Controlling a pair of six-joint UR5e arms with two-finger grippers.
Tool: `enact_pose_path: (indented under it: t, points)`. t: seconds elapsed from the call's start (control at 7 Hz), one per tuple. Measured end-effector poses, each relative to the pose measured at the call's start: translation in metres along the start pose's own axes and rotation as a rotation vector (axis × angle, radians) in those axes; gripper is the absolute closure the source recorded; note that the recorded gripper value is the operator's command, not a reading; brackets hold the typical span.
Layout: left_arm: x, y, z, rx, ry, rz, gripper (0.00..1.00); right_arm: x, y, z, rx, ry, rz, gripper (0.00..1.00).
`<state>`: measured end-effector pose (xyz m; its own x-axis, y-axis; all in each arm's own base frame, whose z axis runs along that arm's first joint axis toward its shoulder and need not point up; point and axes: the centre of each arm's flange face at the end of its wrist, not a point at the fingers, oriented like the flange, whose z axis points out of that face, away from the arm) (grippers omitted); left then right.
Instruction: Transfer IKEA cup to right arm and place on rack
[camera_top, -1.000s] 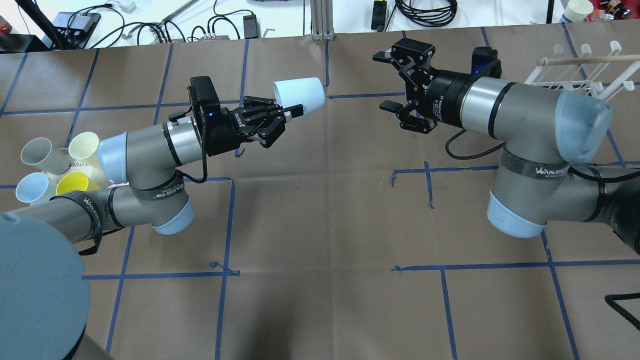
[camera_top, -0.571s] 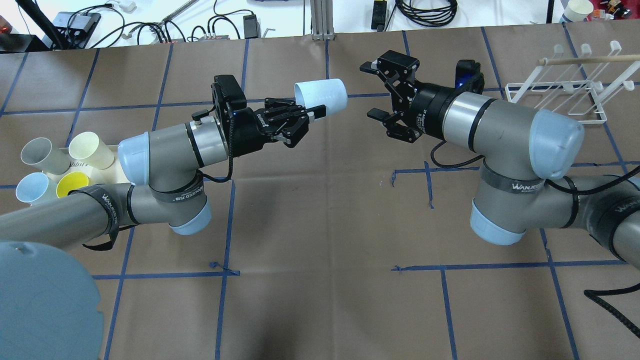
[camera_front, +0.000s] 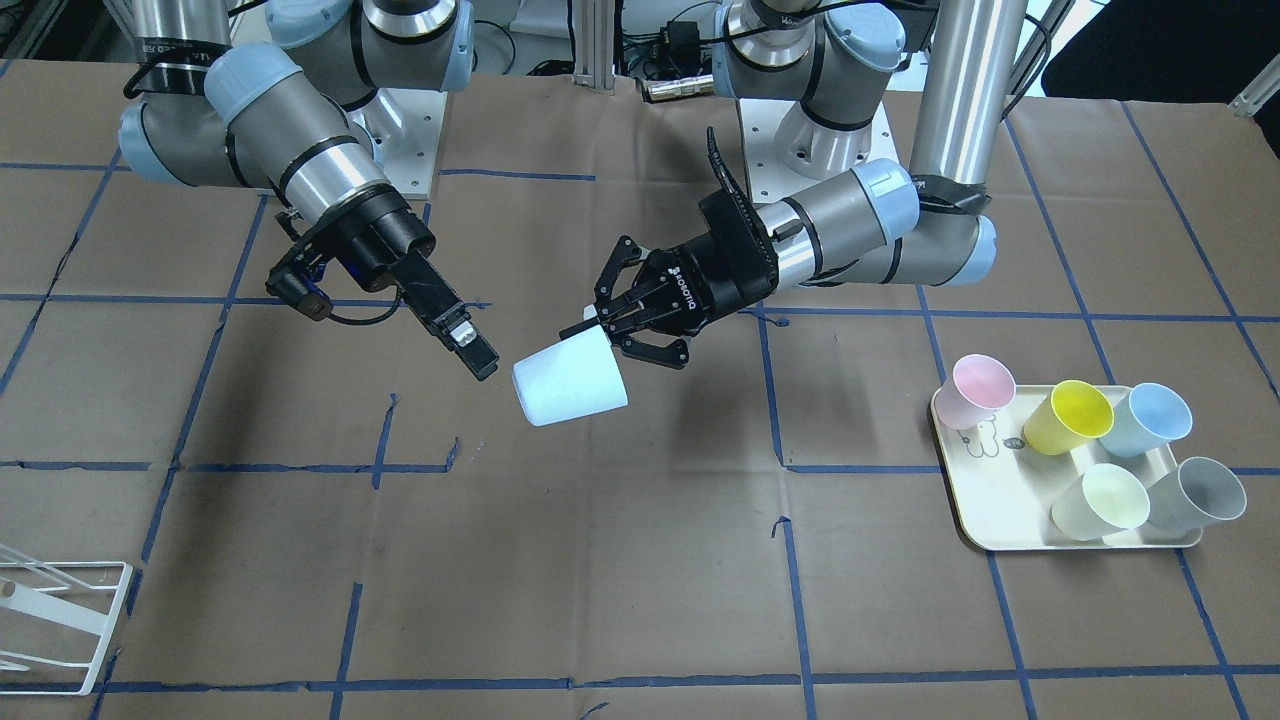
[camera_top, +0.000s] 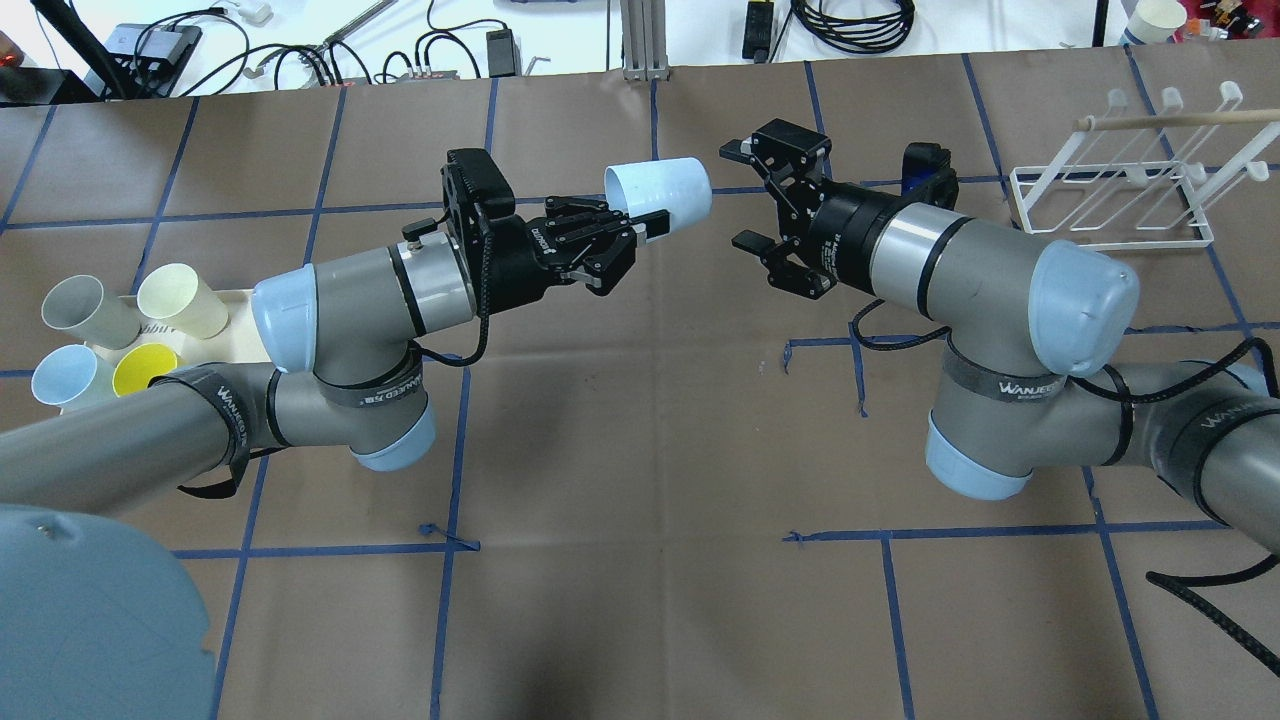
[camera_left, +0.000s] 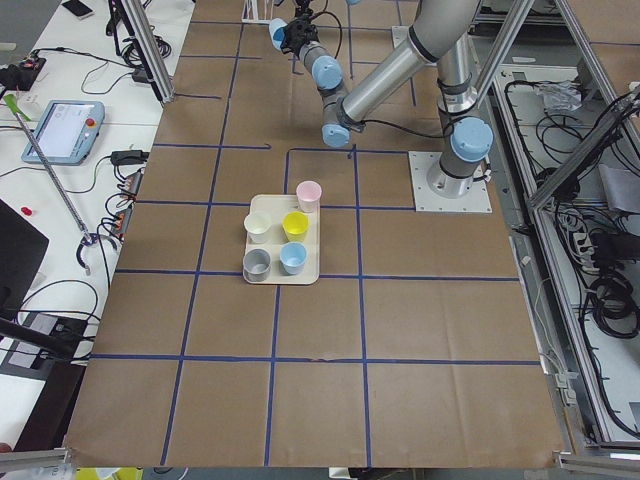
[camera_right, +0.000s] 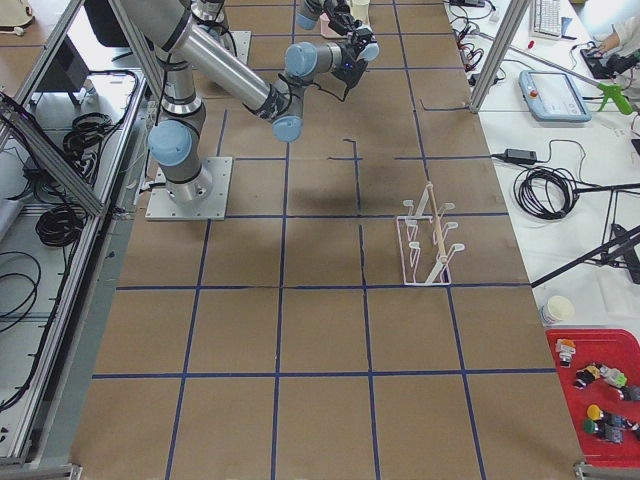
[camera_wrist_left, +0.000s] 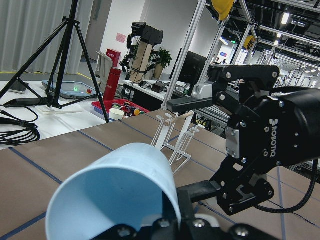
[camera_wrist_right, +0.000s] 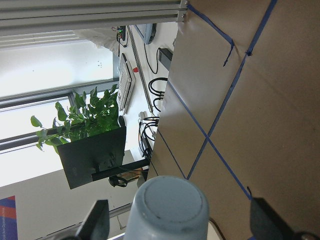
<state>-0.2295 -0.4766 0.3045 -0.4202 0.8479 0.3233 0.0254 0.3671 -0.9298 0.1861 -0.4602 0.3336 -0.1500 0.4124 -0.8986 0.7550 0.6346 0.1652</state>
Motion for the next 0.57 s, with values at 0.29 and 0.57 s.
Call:
enact_pose_path:
  t: [0.29,0.57]
  points:
    - [0.0003,-0.0004,0.0,0.0,-0.001,0.0,1.0,0.0065,0.0,0.0003,0.007,0.011,0.088,0.02]
    - [0.0007,-0.0009,-0.0002,0.001,-0.001,0.0,1.0,0.0033,0.0027,-0.0024,0.012,-0.029,0.16,0.02]
